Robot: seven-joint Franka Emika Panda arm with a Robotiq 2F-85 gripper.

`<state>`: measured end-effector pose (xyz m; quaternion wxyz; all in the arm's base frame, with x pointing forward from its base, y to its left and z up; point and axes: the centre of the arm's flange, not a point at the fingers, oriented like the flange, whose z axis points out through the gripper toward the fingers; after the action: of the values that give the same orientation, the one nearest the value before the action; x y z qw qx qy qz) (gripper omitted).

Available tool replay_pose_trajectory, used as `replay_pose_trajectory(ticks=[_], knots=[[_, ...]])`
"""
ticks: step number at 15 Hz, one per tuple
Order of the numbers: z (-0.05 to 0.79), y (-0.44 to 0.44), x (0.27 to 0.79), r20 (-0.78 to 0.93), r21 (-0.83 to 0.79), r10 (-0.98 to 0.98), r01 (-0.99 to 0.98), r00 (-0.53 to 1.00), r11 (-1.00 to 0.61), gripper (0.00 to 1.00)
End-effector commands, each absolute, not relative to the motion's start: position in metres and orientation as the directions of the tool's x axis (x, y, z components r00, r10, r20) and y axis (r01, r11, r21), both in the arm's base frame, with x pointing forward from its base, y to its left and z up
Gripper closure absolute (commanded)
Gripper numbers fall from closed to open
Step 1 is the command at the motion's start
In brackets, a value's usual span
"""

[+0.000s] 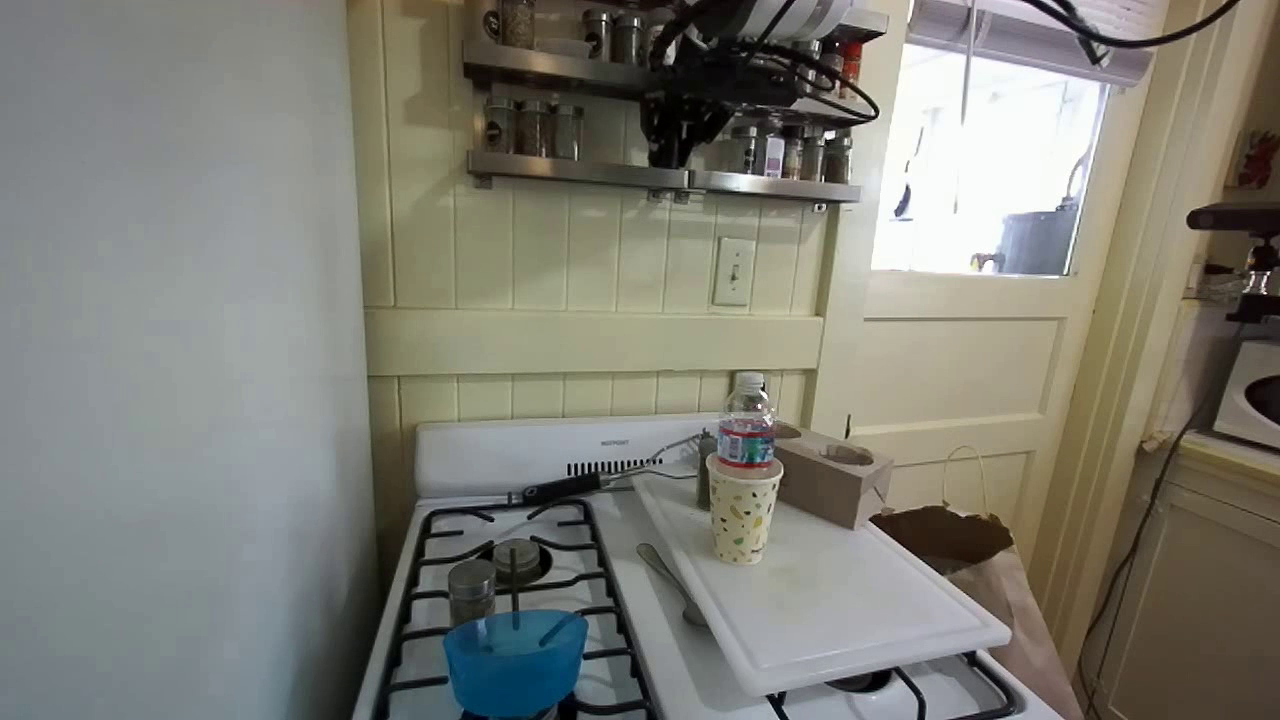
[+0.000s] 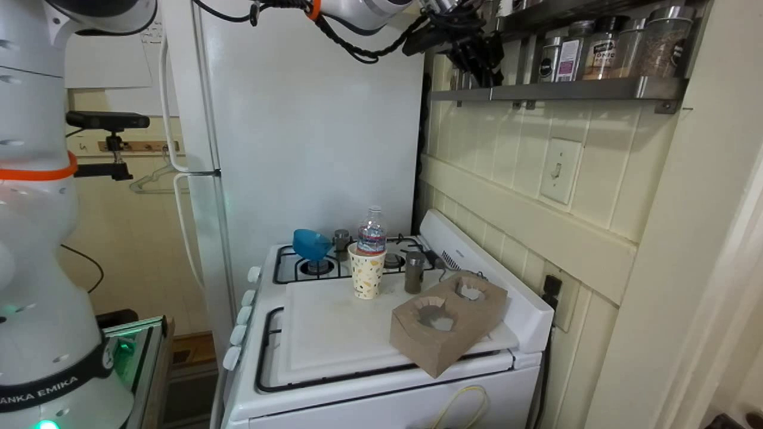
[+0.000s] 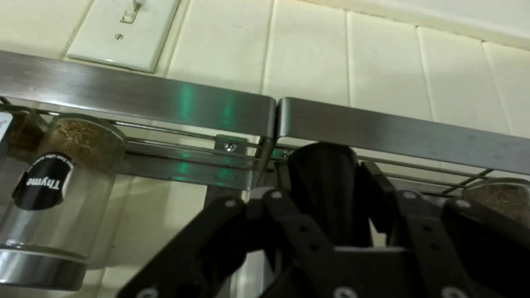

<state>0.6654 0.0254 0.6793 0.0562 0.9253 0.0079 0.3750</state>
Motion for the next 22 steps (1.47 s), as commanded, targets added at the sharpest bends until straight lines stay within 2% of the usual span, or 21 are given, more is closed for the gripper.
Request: replay_pose_trajectory(ticks=[1, 3, 4, 8, 10, 18, 19, 21, 22], knots=[[0.6784, 0.0255, 0.6744, 0.685, 0.123, 0.070, -0.020, 0.725, -0.992, 0.80], [0.6761, 0.0255, 0.6758, 0.682, 0.118, 0.067, -0.020, 0.729, -0.993, 0.80], [0.6752, 0.0256, 0.6761, 0.680, 0.119, 0.068, -0.019, 0.730, -0.993, 0.36], [0.6749, 0.0309, 0.6765, 0.681, 0.120, 0.077, -0.007, 0.729, -0.993, 0.08], [0.6761, 0.0326, 0.6768, 0.684, 0.122, 0.081, -0.004, 0.725, -0.993, 0.00], [0.6799, 0.0302, 0.6749, 0.689, 0.128, 0.081, -0.011, 0.720, -0.992, 0.00], [0.6799, 0.0298, 0.6746, 0.688, 0.130, 0.078, -0.016, 0.721, -0.991, 0.25], [0.6806, 0.0291, 0.6734, 0.687, 0.137, 0.077, -0.024, 0.723, -0.990, 0.27], [0.6812, 0.0287, 0.6728, 0.688, 0.142, 0.079, -0.027, 0.721, -0.989, 0.36]])
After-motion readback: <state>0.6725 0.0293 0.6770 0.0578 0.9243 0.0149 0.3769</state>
